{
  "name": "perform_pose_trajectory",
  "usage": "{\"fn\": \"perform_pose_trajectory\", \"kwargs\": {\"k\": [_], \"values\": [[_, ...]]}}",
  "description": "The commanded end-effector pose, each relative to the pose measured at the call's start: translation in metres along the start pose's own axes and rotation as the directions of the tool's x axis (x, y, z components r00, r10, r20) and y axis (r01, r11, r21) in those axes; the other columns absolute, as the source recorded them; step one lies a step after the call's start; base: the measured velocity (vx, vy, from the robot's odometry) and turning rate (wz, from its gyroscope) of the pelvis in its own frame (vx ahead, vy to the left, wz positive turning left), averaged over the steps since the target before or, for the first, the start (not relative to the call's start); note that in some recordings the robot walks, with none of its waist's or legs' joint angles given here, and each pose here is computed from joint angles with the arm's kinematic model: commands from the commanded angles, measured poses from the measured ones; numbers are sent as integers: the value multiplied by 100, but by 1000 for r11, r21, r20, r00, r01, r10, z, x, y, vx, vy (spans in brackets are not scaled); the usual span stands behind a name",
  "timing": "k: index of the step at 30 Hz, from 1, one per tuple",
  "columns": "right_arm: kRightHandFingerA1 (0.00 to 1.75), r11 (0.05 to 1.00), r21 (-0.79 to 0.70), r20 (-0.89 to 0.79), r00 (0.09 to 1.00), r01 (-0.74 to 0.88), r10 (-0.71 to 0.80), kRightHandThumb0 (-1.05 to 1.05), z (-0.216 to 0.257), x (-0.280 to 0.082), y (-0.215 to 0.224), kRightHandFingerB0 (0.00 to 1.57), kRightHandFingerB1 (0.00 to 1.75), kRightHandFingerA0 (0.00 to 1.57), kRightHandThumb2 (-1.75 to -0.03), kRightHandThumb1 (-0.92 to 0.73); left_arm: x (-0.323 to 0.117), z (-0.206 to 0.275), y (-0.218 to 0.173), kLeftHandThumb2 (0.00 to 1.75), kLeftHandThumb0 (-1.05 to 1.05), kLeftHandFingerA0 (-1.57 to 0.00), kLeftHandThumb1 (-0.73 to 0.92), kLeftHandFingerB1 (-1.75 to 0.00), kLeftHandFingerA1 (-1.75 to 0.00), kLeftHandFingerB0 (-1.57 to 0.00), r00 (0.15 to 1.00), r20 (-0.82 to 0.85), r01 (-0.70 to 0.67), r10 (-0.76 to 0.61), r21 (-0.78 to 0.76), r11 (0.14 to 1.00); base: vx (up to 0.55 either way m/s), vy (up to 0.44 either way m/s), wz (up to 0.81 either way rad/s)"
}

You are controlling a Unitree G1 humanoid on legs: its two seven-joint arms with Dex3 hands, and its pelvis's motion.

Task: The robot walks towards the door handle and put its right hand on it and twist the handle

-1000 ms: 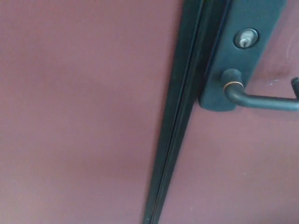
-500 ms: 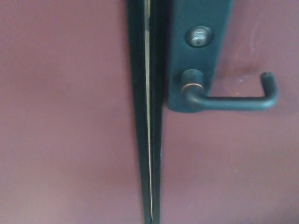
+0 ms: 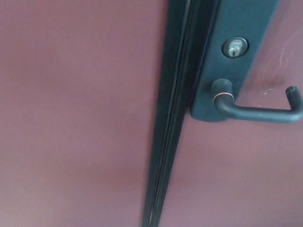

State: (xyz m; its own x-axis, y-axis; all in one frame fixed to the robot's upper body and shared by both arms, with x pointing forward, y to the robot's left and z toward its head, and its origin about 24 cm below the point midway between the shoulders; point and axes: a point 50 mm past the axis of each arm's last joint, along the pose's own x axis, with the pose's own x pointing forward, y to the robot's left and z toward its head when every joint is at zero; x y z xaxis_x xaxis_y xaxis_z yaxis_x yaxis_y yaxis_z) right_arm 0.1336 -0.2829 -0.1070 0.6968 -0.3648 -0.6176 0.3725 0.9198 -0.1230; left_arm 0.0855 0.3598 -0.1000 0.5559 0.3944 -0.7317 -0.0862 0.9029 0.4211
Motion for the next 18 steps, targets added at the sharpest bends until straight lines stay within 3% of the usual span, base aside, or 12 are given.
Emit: {"fn": "perform_pose_trajectory", "kwargs": {"k": [1, 12, 18], "values": [[43, 1000, -4, -8, 1000, 8, -8, -32, -2, 0, -1, 39, 42, 39, -66, -58, 0, -2, -1, 67, -36, -60, 39, -49, -56, -46, 1000, -8, 7, -7, 4, 1000, 0, 0, 0], [43, 1000, -9, 3, 1000, -8, 8, -31, -1, -1, -1, 38, 42, 39, -66, -58, 0, -2, -1, 67, -36, -60, 39, -49, -57, -47, 1000, -9, 10, -10, -12, 1000, 19, -184, 10], [43, 1000, -10, 9, 1000, -11, 11, -32, 0, -1, 0, 38, 42, 39, -66, -58, 0, 0, -1, 67, -36, -60, 39, -49, -57, -47, 1000, 2, 7, -7, -8, 1000, 4, -10, -1]]}}
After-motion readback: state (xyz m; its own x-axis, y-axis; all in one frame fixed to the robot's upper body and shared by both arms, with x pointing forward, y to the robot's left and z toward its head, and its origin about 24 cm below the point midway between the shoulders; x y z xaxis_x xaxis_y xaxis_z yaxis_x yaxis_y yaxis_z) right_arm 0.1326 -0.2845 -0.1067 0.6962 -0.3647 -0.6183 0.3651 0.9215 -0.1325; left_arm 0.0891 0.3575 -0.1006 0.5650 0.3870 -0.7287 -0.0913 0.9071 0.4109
